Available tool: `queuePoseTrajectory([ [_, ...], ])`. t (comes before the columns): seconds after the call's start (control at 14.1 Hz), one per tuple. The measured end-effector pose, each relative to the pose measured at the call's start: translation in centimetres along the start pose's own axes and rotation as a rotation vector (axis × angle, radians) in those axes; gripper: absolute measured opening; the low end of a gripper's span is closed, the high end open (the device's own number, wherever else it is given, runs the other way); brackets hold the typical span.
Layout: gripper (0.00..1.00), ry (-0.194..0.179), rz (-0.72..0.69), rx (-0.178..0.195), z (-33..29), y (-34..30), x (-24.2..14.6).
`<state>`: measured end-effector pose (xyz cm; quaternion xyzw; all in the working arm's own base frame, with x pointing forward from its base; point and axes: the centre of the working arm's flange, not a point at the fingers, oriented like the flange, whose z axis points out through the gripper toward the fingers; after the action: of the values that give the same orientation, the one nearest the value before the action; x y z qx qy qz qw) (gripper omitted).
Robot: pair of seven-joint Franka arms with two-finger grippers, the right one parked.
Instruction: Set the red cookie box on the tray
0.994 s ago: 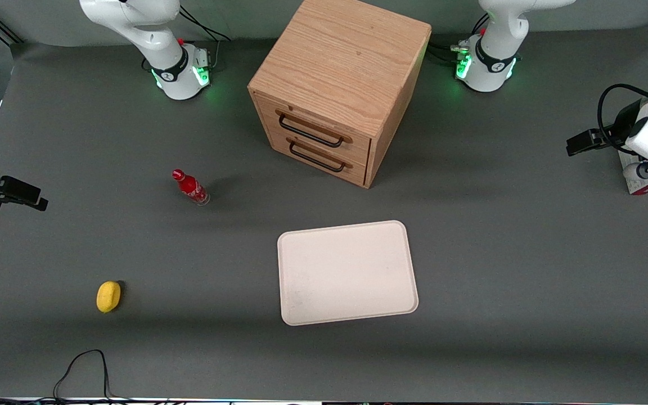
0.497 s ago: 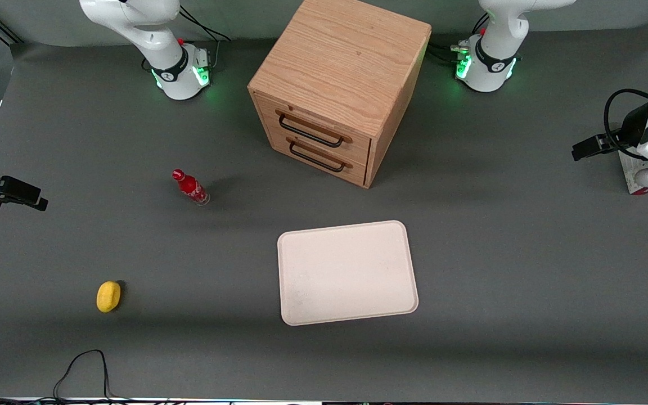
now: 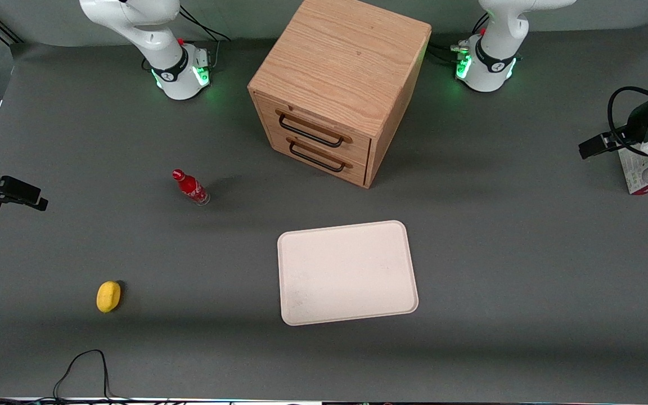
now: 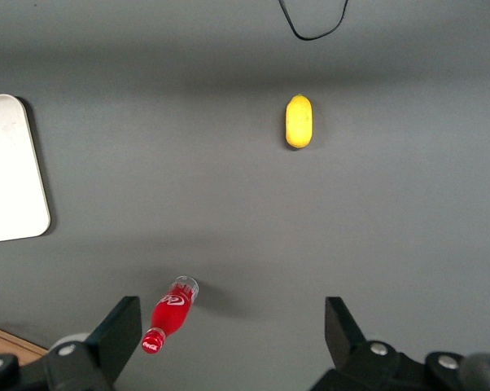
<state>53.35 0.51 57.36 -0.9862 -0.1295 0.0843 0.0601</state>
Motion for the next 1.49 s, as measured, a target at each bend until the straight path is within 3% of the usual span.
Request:
queuePoseTrajectory([
  [0.36, 1.00, -0.008, -0.080, 0.000, 1.2, -3.7, 2.5],
  [0.71, 1.00, -0.029, -0.304, -0.038, 2.6, -16.5, 5.1],
  [1.28, 1.00, -0.103, -0.614, -0.090, 7.8, -33.6, 4.9],
  [1.49, 1.00, -0.149, -0.741, -0.072, 10.8, -37.2, 4.8],
])
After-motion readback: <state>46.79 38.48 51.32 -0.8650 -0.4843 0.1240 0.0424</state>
